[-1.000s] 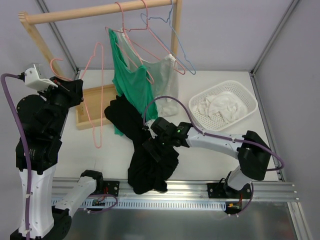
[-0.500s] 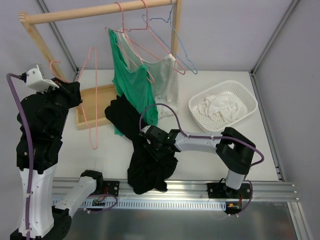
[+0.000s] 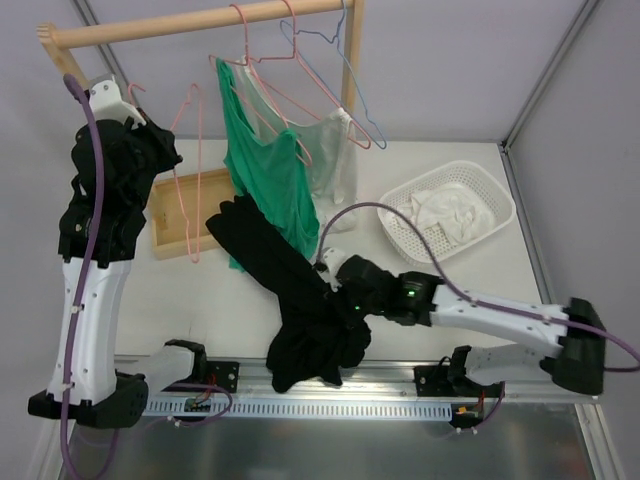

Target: Remove the tank top from the hanger

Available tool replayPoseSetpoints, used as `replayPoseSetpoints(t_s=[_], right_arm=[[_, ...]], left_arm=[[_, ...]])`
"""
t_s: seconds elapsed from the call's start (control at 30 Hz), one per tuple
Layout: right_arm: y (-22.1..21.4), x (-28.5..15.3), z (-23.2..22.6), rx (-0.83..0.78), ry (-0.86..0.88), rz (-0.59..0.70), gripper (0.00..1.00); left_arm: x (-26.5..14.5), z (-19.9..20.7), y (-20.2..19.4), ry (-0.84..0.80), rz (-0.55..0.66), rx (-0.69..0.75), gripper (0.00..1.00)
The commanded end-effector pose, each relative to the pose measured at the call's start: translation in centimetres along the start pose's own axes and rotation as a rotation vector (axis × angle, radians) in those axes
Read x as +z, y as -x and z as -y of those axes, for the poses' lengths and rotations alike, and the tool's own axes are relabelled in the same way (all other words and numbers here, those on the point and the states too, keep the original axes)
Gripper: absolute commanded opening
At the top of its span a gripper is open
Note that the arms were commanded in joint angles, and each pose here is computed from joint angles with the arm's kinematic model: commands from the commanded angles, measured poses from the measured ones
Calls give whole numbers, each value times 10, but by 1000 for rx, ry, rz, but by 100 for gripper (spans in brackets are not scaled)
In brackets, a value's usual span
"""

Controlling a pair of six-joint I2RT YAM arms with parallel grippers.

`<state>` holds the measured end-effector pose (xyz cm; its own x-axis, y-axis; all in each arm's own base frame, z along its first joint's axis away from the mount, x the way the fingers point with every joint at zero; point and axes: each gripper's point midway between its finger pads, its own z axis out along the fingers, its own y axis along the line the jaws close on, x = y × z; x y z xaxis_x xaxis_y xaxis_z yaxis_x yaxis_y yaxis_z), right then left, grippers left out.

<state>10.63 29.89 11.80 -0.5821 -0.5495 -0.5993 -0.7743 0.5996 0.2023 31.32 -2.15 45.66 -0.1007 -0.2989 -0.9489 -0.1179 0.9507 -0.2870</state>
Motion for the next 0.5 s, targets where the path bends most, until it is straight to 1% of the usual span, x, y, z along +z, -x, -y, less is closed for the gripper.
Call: replayPoseSetpoints(t_s=[0.0, 0.07, 0.1, 0.17, 0.2, 0.23, 0.27, 0.3, 0.33, 0.37, 0.4, 0.43, 0.47], right_arm=[[37, -69, 15, 29, -87, 183, 0], [44, -104, 26, 18, -126, 245, 0], [59, -125, 33, 28, -165, 307, 0], [69, -153, 48, 28, -217, 360, 0], [76, -169, 54, 41, -237, 402, 0], [94, -193, 58, 39, -258, 467, 0], [101, -209, 73, 39, -310, 492, 0], [111, -219, 79, 36, -335, 512, 0], [130, -246, 81, 43, -352, 585, 0], [139, -262, 95, 68, -405, 619, 0], [149, -274, 101, 55, -435, 642, 0], [161, -276, 109, 58, -462, 642, 0], [178, -307, 118, 81, -508, 716, 0]], left_arm=[[2, 6, 34, -3, 85, -4, 0], [10, 9, 38, -2, 90, 1, 0], [9, 12, 47, -9, 110, -5, 0], [17, 15, 51, -10, 114, 0, 0], [15, 18, 61, -16, 135, -3, 0], [21, 19, 60, -14, 130, 7, 0], [22, 20, 64, -13, 138, 15, 0], [21, 21, 73, -15, 157, 18, 0], [26, 22, 72, -9, 151, 27, 0], [28, 23, 75, -10, 158, 36, 0], [26, 25, 84, -16, 179, 33, 0], [28, 26, 87, -16, 183, 35, 0], [35, 28, 86, -16, 176, 43, 0]])
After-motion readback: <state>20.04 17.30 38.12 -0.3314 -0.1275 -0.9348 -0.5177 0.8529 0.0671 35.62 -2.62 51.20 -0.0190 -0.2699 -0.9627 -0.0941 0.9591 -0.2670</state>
